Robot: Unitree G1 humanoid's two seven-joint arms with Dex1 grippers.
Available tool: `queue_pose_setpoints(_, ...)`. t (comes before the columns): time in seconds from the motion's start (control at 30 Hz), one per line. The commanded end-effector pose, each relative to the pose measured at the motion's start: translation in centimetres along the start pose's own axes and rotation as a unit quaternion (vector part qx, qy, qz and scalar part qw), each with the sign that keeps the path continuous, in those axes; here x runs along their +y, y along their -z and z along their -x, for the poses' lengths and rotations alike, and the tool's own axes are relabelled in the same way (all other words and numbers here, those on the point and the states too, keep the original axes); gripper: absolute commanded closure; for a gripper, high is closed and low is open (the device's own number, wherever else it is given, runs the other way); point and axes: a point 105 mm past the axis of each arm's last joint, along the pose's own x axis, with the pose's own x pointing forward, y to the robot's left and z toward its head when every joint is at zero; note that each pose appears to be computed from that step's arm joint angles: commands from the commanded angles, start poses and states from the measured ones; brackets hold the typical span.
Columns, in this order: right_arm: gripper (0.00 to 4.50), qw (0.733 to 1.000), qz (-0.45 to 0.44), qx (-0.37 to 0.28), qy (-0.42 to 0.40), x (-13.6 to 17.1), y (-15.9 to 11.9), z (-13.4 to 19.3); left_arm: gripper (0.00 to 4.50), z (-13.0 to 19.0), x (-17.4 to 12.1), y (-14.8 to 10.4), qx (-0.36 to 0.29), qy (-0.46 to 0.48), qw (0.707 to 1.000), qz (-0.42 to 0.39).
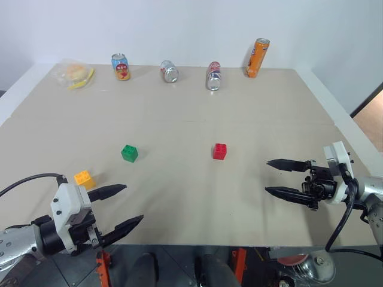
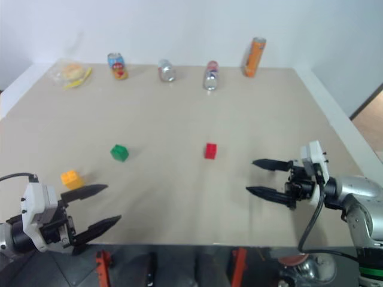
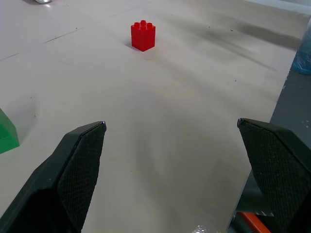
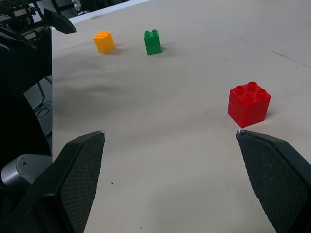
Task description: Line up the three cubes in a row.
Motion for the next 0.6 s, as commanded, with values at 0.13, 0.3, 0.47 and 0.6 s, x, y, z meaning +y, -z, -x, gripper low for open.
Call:
queue_pose_setpoints(0.13, 0.0, 1.0, 0.021, 0.001, -0.014, -0.04, -0.87, -0.04, 0.02, 0.82, -0.54, 0.62, 0.001, 0.002, 1.0, -0.018)
queue_pose_setpoints(0.3, 0.0, 1.0, 0.02, 0.002, -0.015, -0.1, -0.82, -0.08, 0.02, 0.62, -0.44, 0.74, -0.003, 0.003, 1.0, -0.024)
queue_pose_setpoints(0.47, 0.0, 1.0, 0.019, 0.003, -0.016, -0.09, -0.78, -0.12, 0.02, 0.28, -0.35, 0.69, -0.003, 0.004, 1.0, -0.027)
queue_pose_setpoints(0.6, 0.0, 1.0, 0.019, 0.004, -0.017, -0.07, -0.75, -0.15, 0.02, 0.04, -0.43, 0.51, -0.004, 0.006, 1.0, -0.028)
